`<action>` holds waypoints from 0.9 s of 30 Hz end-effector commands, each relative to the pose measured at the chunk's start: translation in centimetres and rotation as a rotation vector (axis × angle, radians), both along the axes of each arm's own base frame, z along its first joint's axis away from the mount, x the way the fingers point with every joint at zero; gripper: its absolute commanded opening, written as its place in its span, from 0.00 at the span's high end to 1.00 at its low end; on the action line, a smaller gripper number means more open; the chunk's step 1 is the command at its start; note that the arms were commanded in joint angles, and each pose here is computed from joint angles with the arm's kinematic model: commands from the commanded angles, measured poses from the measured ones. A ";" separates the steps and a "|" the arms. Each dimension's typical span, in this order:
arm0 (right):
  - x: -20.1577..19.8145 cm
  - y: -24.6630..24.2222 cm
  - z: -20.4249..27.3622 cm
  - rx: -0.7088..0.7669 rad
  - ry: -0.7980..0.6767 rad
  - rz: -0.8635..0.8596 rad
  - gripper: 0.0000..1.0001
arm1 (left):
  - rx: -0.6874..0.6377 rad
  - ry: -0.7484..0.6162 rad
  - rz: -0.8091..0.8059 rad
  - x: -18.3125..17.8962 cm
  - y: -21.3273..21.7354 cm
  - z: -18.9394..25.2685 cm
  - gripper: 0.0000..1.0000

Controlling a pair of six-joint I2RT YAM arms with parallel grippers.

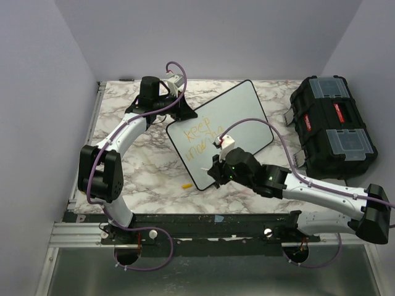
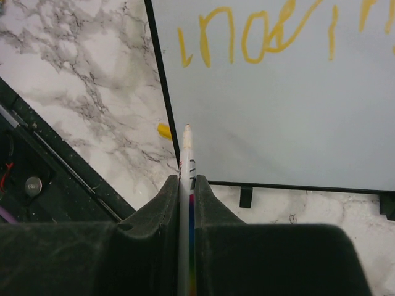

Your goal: Write a sentence on the whiteboard

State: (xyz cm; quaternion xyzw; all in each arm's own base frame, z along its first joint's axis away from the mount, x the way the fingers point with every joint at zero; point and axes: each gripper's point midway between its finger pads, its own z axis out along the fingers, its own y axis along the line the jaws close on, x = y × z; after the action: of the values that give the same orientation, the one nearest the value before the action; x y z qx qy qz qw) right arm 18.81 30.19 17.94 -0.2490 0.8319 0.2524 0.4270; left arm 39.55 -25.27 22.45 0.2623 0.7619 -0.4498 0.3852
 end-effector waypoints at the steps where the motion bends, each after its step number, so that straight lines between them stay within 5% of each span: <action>1: -0.6 1.2 -1.2 -0.034 -0.016 -0.012 0.99 | 0.040 0.008 -0.101 -2.1 -1.3 -2.5 1.00; 27: 1.7 2.9 -3.2 -0.061 -0.041 -0.131 0.99 | 0.044 0.009 -0.100 -2.0 -1.3 -2.7 1.00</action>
State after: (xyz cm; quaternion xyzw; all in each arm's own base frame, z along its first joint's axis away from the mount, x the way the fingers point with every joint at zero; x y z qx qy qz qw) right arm 19.62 32.29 13.58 -0.2324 0.8515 0.1883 0.4307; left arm 39.56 -25.27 22.46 0.2623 0.7618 -0.4498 0.3854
